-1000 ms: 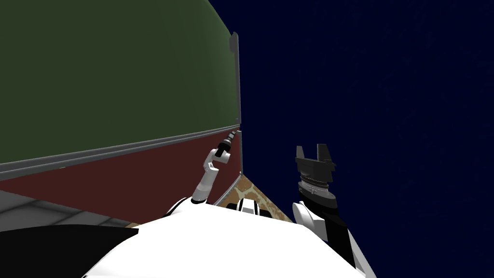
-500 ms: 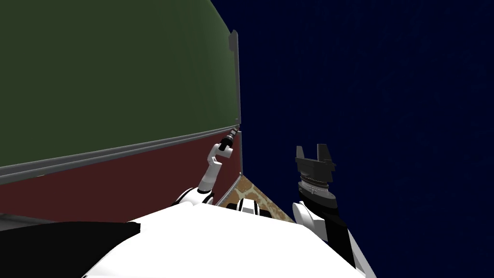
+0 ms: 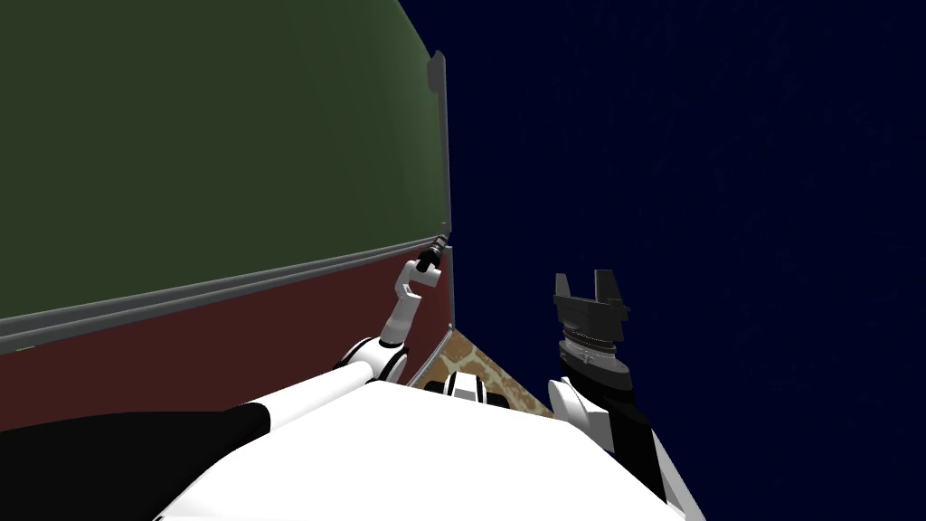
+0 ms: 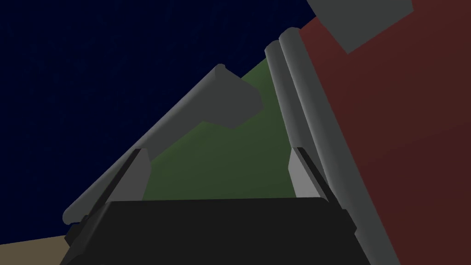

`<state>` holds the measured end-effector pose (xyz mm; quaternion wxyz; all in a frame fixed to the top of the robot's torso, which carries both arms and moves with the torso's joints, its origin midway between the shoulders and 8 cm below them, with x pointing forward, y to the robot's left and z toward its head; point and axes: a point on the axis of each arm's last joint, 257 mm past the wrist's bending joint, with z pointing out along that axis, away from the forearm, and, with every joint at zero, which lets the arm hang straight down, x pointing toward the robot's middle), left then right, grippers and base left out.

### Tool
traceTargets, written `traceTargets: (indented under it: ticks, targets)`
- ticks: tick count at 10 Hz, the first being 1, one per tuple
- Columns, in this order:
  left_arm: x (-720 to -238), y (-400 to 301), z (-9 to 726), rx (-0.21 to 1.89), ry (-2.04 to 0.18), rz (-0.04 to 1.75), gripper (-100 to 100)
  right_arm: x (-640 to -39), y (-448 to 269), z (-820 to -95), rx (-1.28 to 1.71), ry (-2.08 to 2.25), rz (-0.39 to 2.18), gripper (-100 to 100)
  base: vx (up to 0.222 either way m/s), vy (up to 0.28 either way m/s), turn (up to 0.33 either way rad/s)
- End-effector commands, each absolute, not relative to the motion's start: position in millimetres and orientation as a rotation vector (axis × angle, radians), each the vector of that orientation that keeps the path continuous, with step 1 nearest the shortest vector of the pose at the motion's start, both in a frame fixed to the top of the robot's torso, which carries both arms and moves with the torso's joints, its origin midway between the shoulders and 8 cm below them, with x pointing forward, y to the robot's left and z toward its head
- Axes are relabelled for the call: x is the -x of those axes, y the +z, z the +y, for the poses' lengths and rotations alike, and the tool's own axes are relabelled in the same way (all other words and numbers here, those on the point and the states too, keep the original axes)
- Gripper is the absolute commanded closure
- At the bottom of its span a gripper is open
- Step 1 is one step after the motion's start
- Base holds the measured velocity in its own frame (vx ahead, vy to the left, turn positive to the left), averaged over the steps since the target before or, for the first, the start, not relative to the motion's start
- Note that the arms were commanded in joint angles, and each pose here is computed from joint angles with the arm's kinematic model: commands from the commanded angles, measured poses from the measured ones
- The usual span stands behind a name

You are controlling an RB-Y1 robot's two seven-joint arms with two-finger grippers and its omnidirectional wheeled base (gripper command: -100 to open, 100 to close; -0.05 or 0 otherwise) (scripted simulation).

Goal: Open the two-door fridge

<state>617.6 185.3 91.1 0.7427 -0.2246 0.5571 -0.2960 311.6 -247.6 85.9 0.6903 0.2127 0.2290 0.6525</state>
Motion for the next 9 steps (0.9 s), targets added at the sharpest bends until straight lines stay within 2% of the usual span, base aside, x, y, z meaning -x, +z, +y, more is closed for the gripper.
traceTargets:
  ticks: [1,9]
  targets:
    - [-625,102,180,0.497,-0.624,1.237,-100,-312,86,-248,-0.476,1.459,0.512,0,0.010,0.038,-0.045]
    - [-650,140,164,0.524,-0.517,1.309,-100,-312,86,-248,-0.476,1.459,0.512,0,0.011,0.047,-0.060]
